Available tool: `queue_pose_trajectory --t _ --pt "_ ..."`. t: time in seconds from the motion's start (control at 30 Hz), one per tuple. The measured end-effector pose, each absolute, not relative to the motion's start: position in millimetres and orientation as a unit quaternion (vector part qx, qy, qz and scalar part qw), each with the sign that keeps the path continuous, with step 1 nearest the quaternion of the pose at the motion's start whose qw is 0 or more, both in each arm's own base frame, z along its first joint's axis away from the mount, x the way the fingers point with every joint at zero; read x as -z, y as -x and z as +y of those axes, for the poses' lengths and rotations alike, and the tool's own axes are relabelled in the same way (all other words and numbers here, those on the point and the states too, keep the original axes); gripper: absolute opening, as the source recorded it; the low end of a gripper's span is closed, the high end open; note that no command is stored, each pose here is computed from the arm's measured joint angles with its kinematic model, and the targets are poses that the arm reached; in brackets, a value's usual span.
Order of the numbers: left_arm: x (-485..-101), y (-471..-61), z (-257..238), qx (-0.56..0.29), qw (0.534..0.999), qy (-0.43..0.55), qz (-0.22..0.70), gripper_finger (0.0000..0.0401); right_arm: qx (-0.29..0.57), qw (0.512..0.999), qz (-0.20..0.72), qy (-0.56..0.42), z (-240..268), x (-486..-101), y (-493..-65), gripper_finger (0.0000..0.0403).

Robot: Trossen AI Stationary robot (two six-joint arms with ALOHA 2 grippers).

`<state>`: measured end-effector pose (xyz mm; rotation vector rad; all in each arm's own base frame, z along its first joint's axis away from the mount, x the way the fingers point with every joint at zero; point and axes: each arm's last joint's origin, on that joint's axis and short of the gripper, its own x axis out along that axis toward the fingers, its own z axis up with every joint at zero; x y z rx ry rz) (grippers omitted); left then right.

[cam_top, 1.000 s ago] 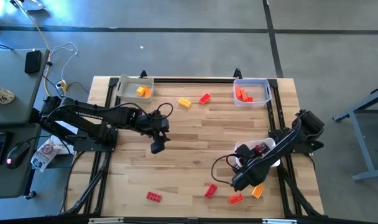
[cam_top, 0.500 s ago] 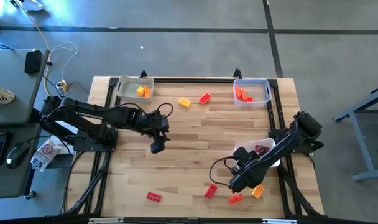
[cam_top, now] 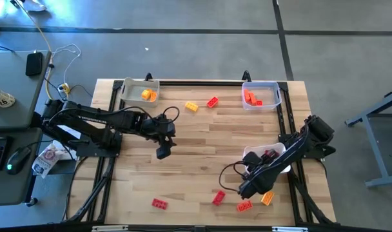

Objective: Sort & place blocks by color
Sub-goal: Put the red block into the white bin, then put the orange block into the transparent bin

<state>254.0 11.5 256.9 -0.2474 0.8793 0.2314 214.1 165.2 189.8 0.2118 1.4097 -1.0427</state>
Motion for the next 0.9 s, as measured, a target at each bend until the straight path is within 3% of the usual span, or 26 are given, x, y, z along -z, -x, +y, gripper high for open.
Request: queue_pose_trajectory --t 0.53,0.9 --pt "-257 -254 12 -0.112 0.891 0.120 0.424 0.0186 0.425 0.623 0.652 -0.080 167 -192 -214 0.0200" --pt "-257 -254 12 -0.112 0.891 0.121 0.423 0.0186 0.298 0.695 0.651 -0.068 191 -231 -234 0.0200"
